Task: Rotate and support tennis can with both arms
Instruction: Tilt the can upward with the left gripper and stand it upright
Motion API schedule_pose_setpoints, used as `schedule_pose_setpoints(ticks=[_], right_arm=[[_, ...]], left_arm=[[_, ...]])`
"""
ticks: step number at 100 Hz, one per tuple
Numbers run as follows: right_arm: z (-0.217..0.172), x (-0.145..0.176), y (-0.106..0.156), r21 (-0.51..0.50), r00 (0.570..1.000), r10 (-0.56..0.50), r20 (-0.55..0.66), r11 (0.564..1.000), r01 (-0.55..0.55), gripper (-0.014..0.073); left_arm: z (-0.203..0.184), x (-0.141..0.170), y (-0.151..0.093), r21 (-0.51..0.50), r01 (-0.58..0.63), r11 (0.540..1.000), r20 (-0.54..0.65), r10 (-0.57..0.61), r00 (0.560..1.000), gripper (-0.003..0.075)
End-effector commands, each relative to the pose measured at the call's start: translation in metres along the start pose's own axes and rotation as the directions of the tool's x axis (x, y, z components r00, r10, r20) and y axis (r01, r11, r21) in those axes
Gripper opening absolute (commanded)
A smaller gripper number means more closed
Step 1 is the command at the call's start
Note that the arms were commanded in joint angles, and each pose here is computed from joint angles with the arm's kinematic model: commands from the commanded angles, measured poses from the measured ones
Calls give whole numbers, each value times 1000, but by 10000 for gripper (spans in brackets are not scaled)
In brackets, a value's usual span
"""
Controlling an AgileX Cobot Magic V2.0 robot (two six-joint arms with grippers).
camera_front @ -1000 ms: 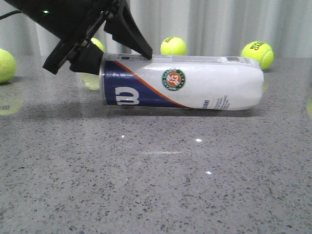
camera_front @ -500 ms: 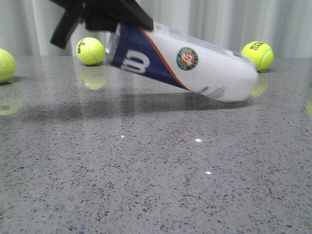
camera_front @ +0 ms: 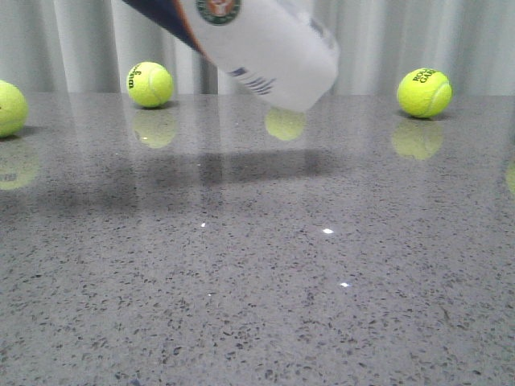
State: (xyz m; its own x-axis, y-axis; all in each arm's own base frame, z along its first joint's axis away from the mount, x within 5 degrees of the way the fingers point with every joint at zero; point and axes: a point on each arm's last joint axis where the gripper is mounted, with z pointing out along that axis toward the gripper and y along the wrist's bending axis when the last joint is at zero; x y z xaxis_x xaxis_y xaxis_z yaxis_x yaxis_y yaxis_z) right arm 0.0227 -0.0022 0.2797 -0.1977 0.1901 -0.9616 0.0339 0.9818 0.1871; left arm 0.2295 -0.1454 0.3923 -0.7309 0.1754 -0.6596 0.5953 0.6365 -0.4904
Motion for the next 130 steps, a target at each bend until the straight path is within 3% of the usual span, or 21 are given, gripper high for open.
schedule_pose_setpoints(ticks=[1, 32, 74, 87, 103, 110, 130], right_arm=[[-3, -14, 2, -8, 996, -11, 89, 1000, 12, -66], [-3, -14, 2, -8, 996, -11, 89, 1000, 12, -66], [-3, -14, 2, -8, 996, -11, 89, 1000, 12, -66], [-3, -14, 2, -8, 996, -11, 89, 1000, 12, -66], [-3, -14, 2, -8, 996, -11, 89, 1000, 12, -66], [-3, -14, 2, -8, 996, -11, 89, 1000, 12, -66], [-3, -14, 2, -8, 996, -11, 89, 1000, 12, -66]], left_arm=[[-25, -8, -18, -36, -24, 999, 4, 24, 1000, -21], [-38, 2, -19, -261, -58, 964, -191, 7, 982, -21], [-15, 5, -26, -273, -115, 955, -270, 38, 962, -8], [-14, 5, -26, -265, -121, 957, -274, 45, 961, 119], [-14, 2, -27, -264, -126, 956, -247, 59, 967, 445], [-13, 0, -27, -264, -126, 956, -221, 67, 973, 542], [-16, -12, -30, -262, -130, 956, -117, 102, 988, 564]])
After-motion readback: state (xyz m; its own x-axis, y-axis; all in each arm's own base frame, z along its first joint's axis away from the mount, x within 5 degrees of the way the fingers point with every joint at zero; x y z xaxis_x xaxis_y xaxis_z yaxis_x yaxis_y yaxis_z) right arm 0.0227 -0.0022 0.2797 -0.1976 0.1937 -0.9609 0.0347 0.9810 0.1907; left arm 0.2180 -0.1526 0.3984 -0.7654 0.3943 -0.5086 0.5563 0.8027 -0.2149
